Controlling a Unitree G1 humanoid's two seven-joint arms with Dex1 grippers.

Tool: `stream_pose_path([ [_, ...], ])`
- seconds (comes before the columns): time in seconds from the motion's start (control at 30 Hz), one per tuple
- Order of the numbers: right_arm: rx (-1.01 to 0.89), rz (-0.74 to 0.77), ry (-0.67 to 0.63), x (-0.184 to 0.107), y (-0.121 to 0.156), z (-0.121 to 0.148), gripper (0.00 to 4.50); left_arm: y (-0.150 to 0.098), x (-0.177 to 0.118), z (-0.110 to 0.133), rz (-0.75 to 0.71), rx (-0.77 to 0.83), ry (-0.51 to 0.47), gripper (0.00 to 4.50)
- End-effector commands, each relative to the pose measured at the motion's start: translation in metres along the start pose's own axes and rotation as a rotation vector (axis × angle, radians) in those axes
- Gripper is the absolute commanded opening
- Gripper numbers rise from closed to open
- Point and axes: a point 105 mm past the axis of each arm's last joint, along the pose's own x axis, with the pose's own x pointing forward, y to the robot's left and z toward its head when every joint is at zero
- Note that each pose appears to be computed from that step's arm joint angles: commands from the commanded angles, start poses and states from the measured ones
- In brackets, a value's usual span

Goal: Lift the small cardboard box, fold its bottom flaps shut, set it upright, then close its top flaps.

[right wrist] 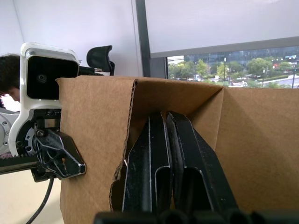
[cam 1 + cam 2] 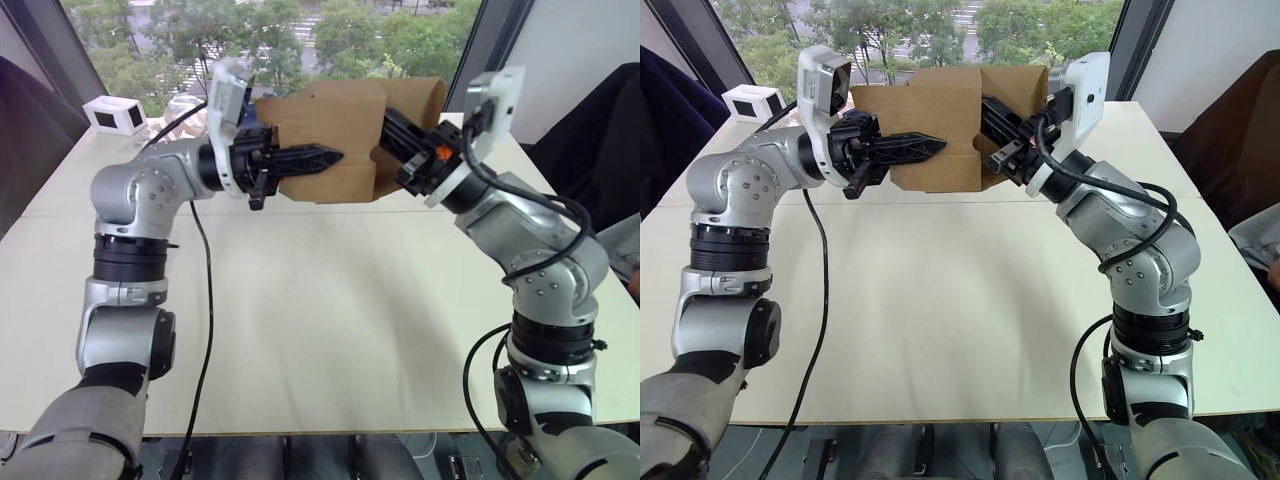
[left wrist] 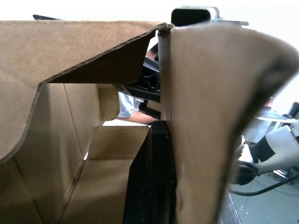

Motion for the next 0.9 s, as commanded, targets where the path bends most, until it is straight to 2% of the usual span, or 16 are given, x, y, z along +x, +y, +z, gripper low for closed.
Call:
stream_pose_path([
  [0.03, -0.036, 0.039, -0.041, 0.000, 0.011, 0.012, 0.08, -0.002, 0.000, 0.012, 0.001, 0.041, -0.013, 0.00],
  [0.23, -0.078, 0.057, 0.034, -0.028, 0.010, 0.012, 0.08, 0.003, -0.004, 0.014, 0.034, 0.047, -0.019, 0.00],
  [0.43, -0.114, -0.013, 0.053, -0.052, -0.003, 0.032, 0.08, 0.005, -0.006, 0.014, 0.041, 0.043, -0.018, 0.00],
  [0.63, -0.089, 0.008, 0.286, -0.080, 0.005, -0.013, 0.08, 0.005, -0.004, 0.013, 0.026, 0.034, -0.020, 0.00],
  [0.9, -0.127, -0.014, 0.298, -0.069, 0.004, -0.031, 0.08, 0.002, 0.000, 0.012, 0.003, 0.029, -0.016, 0.00],
])
